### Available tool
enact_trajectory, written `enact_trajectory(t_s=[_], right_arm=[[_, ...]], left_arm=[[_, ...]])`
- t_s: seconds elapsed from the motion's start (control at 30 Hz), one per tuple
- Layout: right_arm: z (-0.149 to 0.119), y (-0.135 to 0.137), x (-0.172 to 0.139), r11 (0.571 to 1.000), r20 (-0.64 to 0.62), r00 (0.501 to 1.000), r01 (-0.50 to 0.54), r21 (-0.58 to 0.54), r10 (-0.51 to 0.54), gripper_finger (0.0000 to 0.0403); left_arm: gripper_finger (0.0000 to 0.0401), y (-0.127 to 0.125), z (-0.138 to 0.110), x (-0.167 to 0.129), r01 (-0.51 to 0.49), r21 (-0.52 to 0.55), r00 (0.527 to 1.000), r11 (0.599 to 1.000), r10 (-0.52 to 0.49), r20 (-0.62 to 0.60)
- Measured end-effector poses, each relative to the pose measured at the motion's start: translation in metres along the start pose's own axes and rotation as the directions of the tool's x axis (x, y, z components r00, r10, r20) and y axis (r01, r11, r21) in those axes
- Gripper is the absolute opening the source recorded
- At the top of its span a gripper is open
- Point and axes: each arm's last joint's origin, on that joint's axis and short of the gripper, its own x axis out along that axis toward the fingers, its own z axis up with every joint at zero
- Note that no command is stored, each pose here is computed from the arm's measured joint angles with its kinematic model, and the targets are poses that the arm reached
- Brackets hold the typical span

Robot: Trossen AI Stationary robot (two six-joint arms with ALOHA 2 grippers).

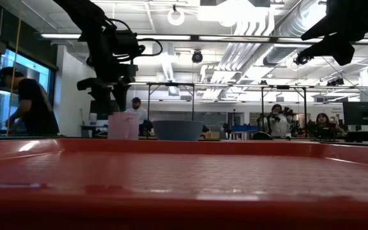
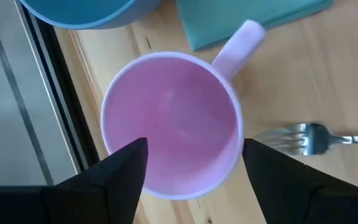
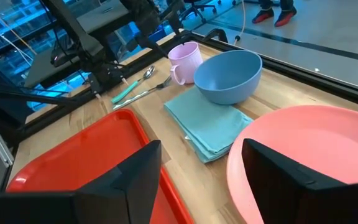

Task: Set up tray
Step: Put the purple mug in the top right of the tray

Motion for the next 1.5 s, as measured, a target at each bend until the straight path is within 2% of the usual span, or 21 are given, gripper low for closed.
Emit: enact_trajectory(t_s=[0.1, 0.3, 0.6, 0.93, 1.13, 1.3, 1.5], right_arm=[[0.0, 0.0, 0.0, 1.0, 0.0, 1.0, 0.0, 0.009, 0.0, 0.0208], [0.0, 0.0, 0.0, 1.0, 0.003, 1.0, 0.006, 0.009, -0.006, 0.0208], [0.0, 0.0, 0.0, 1.0, 0.004, 1.0, 0.007, 0.01, -0.007, 0.0208], [0.0, 0.0, 0.0, 1.0, 0.007, 1.0, 0.011, 0.01, -0.011, 0.0208], [0.0, 0.0, 0.0, 1.0, 0.008, 1.0, 0.013, 0.018, -0.013, 0.0208], [0.0, 0.0, 0.0, 1.0, 0.008, 1.0, 0.013, 0.022, -0.013, 0.0208], [0.0, 0.0, 0.0, 1.0, 0.008, 1.0, 0.013, 0.029, -0.013, 0.0208]], left_arm=[[0.0294, 0.001, 0.001, 0.003, 0.002, 0.0, 1.0, 1.0, -0.002, 0.003], [0.0294, -0.003, 0.001, 0.013, 0.085, 0.001, 0.996, 0.996, -0.085, 0.005], [0.0294, 0.001, 0.003, 0.016, 0.059, -0.019, 0.998, 0.998, -0.058, 0.026], [0.0294, -0.001, 0.003, 0.035, 0.129, -0.034, 0.991, 0.991, -0.129, 0.02], [0.0292, 0.0, 0.004, 0.043, 0.138, -0.049, 0.99, 0.989, -0.137, 0.024], [0.025, 0.0, 0.004, 0.043, 0.141, -0.053, 0.99, 0.989, -0.14, 0.022], [0.0137, 0.0, 0.004, 0.043, 0.138, -0.053, 0.99, 0.989, -0.137, 0.019]])
